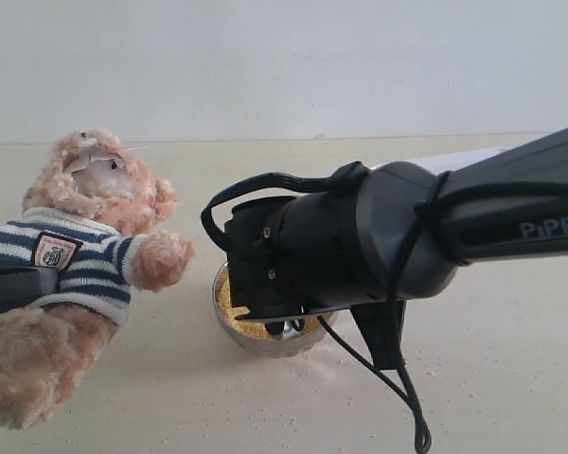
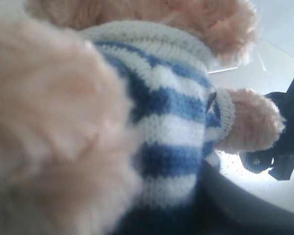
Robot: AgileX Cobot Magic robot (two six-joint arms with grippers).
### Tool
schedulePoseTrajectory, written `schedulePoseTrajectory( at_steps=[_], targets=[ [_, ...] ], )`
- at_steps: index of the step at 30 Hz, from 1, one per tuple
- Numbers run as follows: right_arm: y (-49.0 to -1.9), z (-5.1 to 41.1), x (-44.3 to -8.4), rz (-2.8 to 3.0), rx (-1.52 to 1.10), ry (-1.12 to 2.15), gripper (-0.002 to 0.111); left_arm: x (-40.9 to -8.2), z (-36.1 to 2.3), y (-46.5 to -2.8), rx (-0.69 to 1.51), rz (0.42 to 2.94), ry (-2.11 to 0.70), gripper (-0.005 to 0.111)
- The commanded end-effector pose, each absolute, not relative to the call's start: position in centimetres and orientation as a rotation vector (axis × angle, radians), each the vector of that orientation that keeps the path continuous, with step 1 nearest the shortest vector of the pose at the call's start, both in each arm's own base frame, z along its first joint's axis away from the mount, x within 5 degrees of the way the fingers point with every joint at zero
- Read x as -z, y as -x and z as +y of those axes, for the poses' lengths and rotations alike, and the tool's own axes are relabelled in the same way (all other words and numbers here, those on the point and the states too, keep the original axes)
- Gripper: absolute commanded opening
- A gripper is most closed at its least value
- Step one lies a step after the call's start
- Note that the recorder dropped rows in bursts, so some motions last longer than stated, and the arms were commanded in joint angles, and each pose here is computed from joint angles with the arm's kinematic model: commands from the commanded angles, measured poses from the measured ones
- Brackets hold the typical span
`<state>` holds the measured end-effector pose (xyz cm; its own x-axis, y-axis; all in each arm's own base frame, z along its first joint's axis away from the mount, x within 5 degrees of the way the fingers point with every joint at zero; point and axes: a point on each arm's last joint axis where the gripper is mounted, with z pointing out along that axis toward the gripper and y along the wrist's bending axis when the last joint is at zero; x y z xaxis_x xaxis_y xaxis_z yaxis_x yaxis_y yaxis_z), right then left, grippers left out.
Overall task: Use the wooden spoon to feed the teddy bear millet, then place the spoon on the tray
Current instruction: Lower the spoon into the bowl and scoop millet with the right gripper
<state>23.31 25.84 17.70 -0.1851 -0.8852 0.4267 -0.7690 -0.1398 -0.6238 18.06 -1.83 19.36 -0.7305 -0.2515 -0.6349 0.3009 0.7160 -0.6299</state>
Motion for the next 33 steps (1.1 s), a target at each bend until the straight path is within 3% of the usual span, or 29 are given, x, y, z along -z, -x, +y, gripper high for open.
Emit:
schedulePoseTrajectory(
  at_steps=[1,33],
  targets=[
    [-22.9,26.1,-17.9,1.968,1.216,1.91,0.0,-19.7,-1.9,-18.0,0.989,2.161,-0.039,0.005],
    [-22.2,26.8,-19.2,2.096,0.971,1.854,0.0,-19.7,-1.9,-18.0,0.989,2.161,-0.039,0.005]
  ],
)
